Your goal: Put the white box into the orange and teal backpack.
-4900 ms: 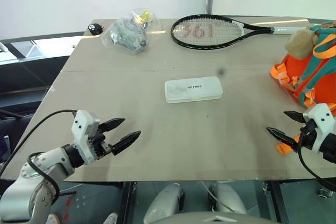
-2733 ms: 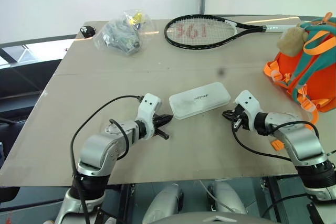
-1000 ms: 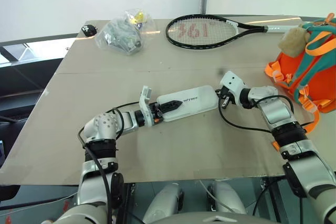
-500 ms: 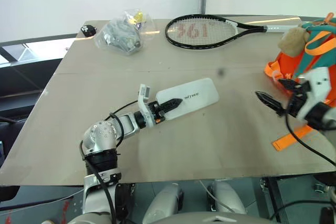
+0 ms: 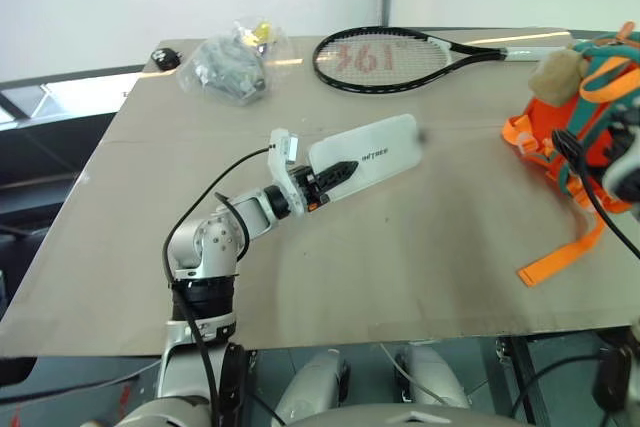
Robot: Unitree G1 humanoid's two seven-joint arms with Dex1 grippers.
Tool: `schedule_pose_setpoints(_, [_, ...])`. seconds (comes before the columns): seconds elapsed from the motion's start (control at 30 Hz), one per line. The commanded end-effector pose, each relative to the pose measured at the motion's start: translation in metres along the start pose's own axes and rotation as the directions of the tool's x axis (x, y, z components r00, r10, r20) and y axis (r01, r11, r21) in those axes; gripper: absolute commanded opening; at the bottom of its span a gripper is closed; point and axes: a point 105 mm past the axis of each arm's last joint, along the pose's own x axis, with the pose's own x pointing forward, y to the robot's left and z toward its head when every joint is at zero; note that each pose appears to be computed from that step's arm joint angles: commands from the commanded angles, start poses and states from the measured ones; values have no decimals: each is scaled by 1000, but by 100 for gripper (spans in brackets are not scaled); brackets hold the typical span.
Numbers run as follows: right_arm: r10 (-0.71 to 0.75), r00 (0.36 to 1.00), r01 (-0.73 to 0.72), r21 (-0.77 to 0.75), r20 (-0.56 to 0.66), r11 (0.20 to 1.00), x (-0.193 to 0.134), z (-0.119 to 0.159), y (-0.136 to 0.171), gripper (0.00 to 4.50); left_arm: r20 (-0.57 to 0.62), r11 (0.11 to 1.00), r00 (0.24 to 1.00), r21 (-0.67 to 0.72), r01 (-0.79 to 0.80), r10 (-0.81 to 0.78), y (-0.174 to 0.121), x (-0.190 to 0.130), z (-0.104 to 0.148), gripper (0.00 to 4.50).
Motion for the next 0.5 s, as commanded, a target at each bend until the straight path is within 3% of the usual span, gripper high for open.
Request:
schedule_pose_setpoints(0.03, [-61,996,64,-60,62,996,24,7,-7,398,66,995,998,103,13,-20,-14,-5,17,95])
schedule_pose_setpoints(0.13, [-67,995,78,-177,70,981,37,5,-7,273,96,994,995,109,-21,11,-13,-10,20,95])
schedule_pose_setpoints(0.23, [-24,994,44,-189,109,981,46,10,-1,136,120,991,992,122,-56,41,-11,-13,21,95])
schedule_pose_setpoints(0.27, [7,992,21,-216,129,976,48,14,4,67,135,989,989,129,-73,56,-10,-15,22,95])
schedule_pose_setpoints(0.33, [87,982,-44,-241,170,970,53,24,18,4,171,984,981,140,-114,90,-7,-18,27,95])
schedule_pose_setpoints(0.43, [239,944,-180,-250,229,951,58,43,42,4,228,969,960,147,-198,162,4,-22,36,95])
schedule_pose_setpoints(0.5, [407,874,-325,-304,265,896,58,61,70,4,303,948,926,149,-282,227,16,-25,51,95])
